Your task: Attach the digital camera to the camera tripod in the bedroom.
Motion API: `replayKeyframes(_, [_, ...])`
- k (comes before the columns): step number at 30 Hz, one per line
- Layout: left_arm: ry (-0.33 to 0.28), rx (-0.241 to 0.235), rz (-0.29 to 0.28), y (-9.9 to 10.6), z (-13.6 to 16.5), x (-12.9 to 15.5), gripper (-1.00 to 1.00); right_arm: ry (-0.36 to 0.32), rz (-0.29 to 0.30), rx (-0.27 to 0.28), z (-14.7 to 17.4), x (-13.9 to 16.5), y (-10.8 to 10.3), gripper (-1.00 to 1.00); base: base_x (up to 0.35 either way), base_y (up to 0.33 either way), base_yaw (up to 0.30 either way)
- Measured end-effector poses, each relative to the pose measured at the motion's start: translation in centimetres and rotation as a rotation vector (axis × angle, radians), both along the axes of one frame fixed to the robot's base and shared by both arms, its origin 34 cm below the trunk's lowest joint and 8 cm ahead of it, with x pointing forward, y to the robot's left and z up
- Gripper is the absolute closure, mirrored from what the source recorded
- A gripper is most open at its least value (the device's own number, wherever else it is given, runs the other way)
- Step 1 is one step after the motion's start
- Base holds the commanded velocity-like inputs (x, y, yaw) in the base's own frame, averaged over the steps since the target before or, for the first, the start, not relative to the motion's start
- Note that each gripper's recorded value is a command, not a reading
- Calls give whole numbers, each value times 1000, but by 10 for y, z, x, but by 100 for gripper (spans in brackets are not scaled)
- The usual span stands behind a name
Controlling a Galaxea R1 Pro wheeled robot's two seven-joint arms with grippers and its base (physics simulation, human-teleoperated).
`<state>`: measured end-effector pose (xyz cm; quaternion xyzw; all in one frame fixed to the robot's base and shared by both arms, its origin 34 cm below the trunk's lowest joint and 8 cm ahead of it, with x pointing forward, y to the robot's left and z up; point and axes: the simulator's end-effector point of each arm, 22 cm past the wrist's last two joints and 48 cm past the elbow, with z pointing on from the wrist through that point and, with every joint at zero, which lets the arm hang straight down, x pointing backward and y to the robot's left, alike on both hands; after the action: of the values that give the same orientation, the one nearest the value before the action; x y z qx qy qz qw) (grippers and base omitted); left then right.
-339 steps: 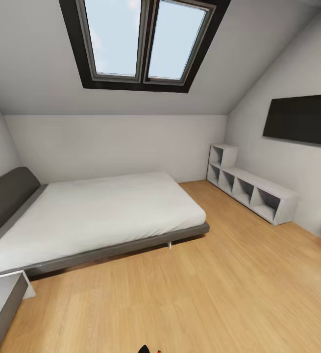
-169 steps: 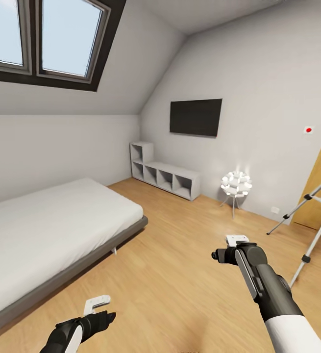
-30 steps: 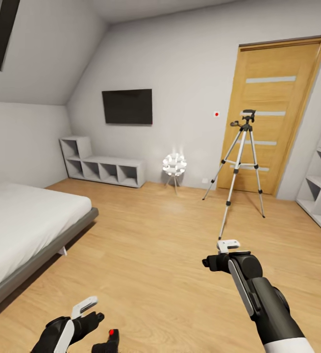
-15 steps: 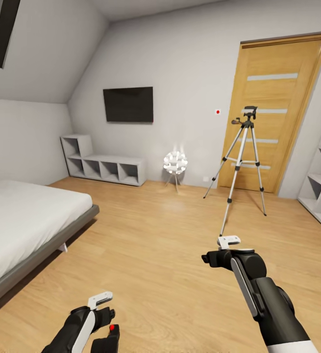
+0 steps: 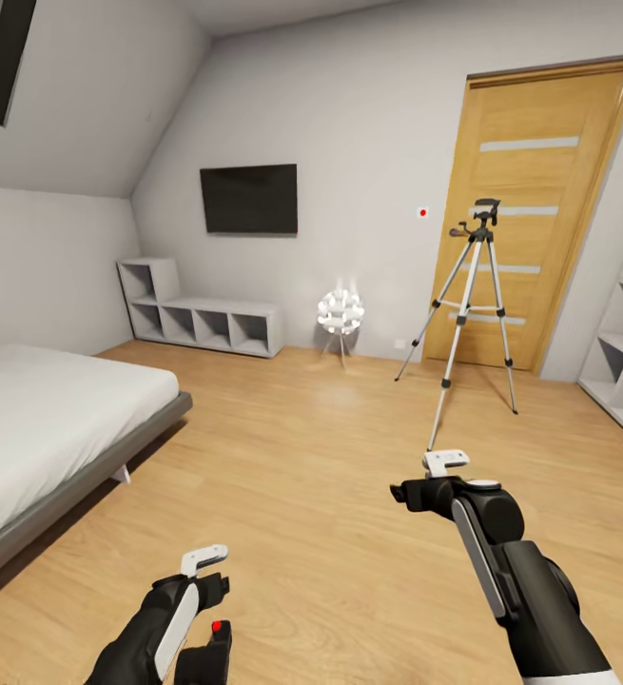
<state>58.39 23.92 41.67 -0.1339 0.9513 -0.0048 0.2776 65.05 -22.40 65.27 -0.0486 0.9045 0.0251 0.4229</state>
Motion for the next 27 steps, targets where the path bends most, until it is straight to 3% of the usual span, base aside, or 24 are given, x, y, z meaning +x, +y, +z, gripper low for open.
replayKeyframes(6, [-46,14,-24,-9,1,15,-100,-42,1,4,0,-2,2,-100,0,0,0])
replayKeyframes(10, [-77,49,-9,15,-6,18,-100,-78,7,10,5,-4,6,-100,0,0,0])
replayKeyframes(19, [-115,92,26,40,-56,-1,-100,-103,29,14,-7,-10,23,-100,0,0,0])
replayKeyframes(27, [-161,90,33,43,-89,-13,-100,-112,44,26,-22,-15,35,-100,0,0,0])
